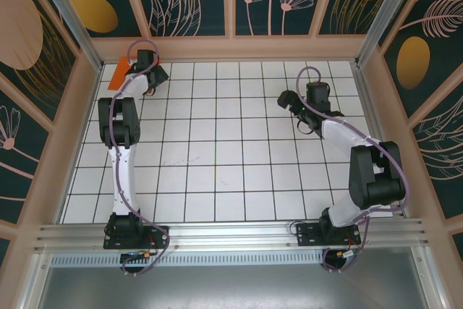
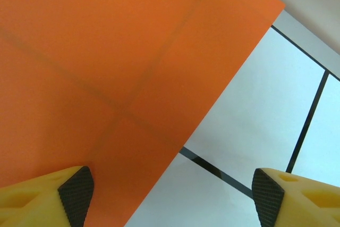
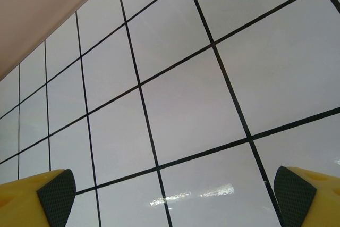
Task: Fold a paper plane with a square sheet of paper (pick it up from the middle)
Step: Move the square sheet of paper to the center of the table.
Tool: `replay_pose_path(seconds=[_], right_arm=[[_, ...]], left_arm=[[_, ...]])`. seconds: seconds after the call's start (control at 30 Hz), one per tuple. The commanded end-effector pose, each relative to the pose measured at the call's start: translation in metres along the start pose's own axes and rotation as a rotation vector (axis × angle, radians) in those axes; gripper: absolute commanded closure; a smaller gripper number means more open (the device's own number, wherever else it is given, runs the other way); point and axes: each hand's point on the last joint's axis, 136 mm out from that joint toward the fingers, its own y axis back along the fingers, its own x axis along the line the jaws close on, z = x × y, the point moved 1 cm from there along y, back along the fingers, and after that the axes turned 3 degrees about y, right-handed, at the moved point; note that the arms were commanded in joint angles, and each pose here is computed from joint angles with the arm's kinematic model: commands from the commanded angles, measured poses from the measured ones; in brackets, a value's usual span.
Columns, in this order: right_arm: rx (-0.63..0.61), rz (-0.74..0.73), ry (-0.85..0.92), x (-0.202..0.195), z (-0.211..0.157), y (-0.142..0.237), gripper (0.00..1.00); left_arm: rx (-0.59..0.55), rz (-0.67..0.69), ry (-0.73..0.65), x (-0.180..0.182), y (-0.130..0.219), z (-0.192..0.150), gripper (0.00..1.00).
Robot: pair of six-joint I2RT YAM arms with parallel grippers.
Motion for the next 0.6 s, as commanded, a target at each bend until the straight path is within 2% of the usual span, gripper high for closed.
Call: replay_pose_path(seconds=[0.0,0.33,0.57], right_arm=[[-0.011,-0.01,-0.018,0.0,-0.001,0.009,0.01],[-0.001,-0.026,-0.043,-0.008,-0.012,0.011,0.01],[0.018,-0.028,-0.064,-0.015,-0.024,0.013,0.01]], left_arm=[[0.251,0.065,-0.006,0.029,0.004,-0.069,0.19],[0.392,-0.054,-0.066,0.01,0.073,-0.16,0.24],[0.5,-0.101,-0.117,0.02,0.127,-0.249,0.26]])
